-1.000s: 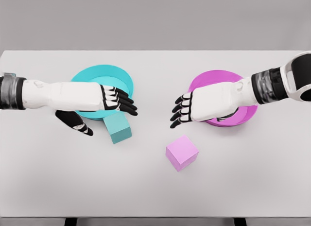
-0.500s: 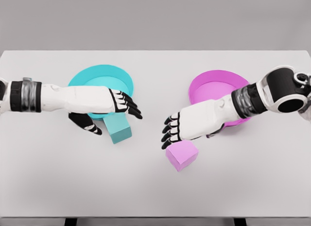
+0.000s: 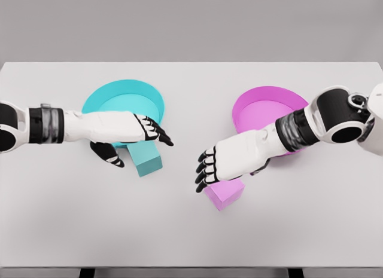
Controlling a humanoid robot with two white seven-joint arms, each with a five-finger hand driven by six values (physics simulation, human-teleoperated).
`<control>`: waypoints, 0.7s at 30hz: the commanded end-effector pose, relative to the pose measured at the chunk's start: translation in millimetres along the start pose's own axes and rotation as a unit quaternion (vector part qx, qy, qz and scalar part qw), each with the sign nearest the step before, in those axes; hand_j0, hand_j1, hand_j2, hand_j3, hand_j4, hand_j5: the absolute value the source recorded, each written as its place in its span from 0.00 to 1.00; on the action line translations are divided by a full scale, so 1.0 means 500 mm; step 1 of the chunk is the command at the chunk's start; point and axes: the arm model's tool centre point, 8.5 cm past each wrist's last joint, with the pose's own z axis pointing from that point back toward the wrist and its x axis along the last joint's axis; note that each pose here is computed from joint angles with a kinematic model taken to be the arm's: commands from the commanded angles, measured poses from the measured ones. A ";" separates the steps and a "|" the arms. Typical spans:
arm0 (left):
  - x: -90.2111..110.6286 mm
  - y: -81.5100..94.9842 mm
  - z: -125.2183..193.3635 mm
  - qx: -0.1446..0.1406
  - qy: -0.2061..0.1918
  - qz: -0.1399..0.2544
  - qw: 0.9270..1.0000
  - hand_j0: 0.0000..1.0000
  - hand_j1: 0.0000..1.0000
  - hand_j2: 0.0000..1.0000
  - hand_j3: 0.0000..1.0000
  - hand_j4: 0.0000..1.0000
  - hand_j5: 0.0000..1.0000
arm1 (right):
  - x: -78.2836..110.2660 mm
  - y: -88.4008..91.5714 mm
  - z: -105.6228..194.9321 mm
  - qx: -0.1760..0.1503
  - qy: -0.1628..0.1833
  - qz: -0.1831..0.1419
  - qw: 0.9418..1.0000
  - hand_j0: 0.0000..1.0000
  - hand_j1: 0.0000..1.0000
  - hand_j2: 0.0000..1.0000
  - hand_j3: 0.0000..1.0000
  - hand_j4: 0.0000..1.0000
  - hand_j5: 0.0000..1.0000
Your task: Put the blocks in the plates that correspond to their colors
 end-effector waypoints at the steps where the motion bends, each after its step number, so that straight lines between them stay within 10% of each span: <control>1: -0.001 -0.001 -0.004 -0.005 0.008 -0.013 1.000 0.96 0.96 0.96 0.96 0.96 0.96 | -0.001 0.005 -0.002 0.006 0.003 0.003 1.000 1.00 1.00 1.00 1.00 1.00 1.00; 21: -0.001 -0.029 -0.041 -0.032 0.032 -0.067 0.997 0.96 0.96 0.96 0.96 0.96 0.96 | 0.008 0.015 -0.037 0.037 -0.006 0.030 0.999 1.00 1.00 1.00 1.00 1.00 1.00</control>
